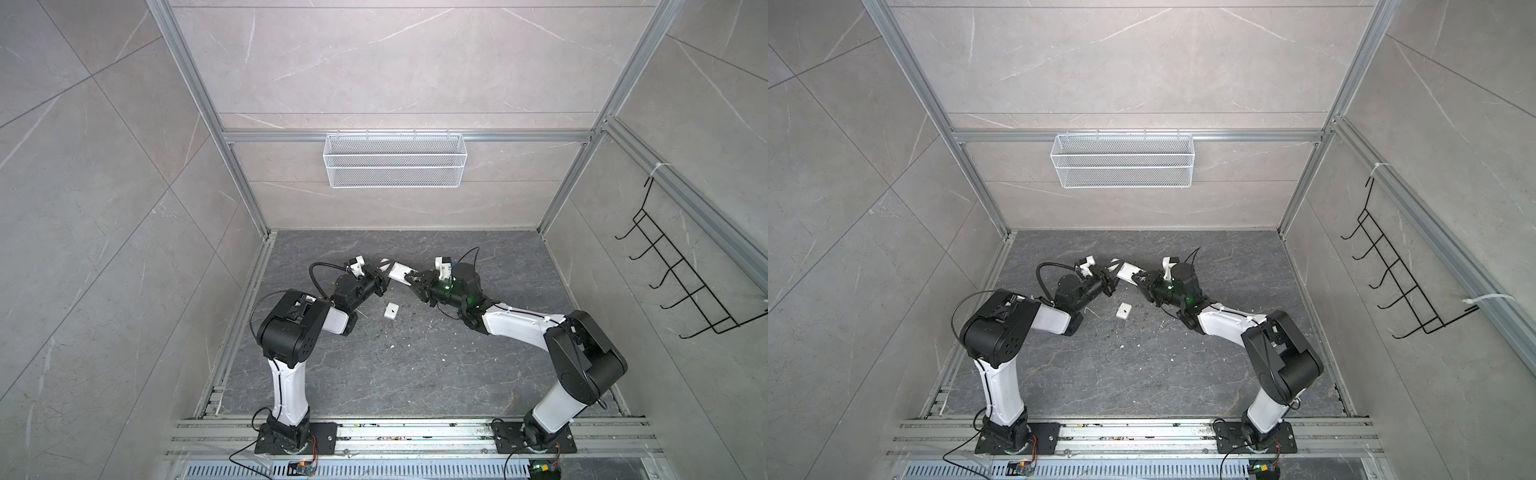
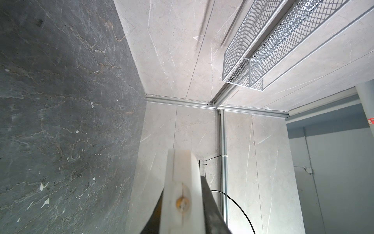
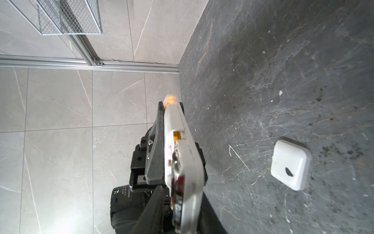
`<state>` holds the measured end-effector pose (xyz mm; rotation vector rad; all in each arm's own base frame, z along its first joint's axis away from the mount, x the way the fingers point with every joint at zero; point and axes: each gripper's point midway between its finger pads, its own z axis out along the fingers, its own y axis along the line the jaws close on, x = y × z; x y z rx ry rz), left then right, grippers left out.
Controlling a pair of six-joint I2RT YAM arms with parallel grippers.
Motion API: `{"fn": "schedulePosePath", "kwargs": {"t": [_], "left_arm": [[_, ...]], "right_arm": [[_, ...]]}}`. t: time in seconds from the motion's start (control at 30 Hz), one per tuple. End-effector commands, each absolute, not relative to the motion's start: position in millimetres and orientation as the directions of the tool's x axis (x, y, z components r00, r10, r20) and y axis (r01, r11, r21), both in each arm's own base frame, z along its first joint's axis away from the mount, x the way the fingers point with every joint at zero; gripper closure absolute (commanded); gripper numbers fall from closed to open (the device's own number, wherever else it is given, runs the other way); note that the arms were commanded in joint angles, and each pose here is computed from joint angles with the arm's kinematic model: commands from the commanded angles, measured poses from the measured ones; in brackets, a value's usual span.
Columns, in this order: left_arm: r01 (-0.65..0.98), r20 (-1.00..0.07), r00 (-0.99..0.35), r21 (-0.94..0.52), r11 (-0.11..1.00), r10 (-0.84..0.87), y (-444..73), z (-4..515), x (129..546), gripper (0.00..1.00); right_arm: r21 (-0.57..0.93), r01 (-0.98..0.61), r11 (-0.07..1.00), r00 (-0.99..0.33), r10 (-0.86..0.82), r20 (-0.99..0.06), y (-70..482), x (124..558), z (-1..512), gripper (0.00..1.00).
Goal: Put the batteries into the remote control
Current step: 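Lift the right gripper away from the remote and draw it back, then move the right gripper over the white battery cover while the left gripper lowers the remote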
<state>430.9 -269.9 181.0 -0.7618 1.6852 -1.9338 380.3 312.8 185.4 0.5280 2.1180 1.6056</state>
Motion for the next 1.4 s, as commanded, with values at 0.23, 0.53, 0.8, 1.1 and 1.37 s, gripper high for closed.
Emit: {"fn": "schedulePosePath", "kwargs": {"t": [0.23,0.53,0.8,1.1,1.37], "left_arm": [[0.072,0.068,-0.771,-0.979,-0.192,-0.633,-273.8,218.5,423.9,1.0],[0.081,0.057,-0.783,-0.978,-0.193,-0.619,-276.1,223.2,421.6,1.0],[0.083,0.058,-0.789,-0.976,-0.2,-0.612,-276.7,226.8,420.9,1.0],[0.099,0.045,-0.799,-0.974,-0.204,-0.6,-278.9,234.2,419.5,1.0],[0.109,0.04,-0.798,-0.972,-0.209,-0.602,-278.5,239.8,419.3,1.0]], "right_arm": [[0.957,0.0,0.291,-0.85,0.504,-0.153,319.2,380.9,186.5,0.82],[0.953,-0.019,0.303,-0.848,0.5,-0.176,316.2,379.9,196.5,0.71],[0.956,-0.041,0.29,-0.837,0.513,-0.192,303.5,389.8,213.0,0.59],[0.962,-0.036,0.269,-0.844,0.507,-0.174,307.1,391.9,208.7,0.8],[0.963,-0.039,0.268,-0.845,0.505,-0.174,307.1,390.5,208.3,0.93]]}}
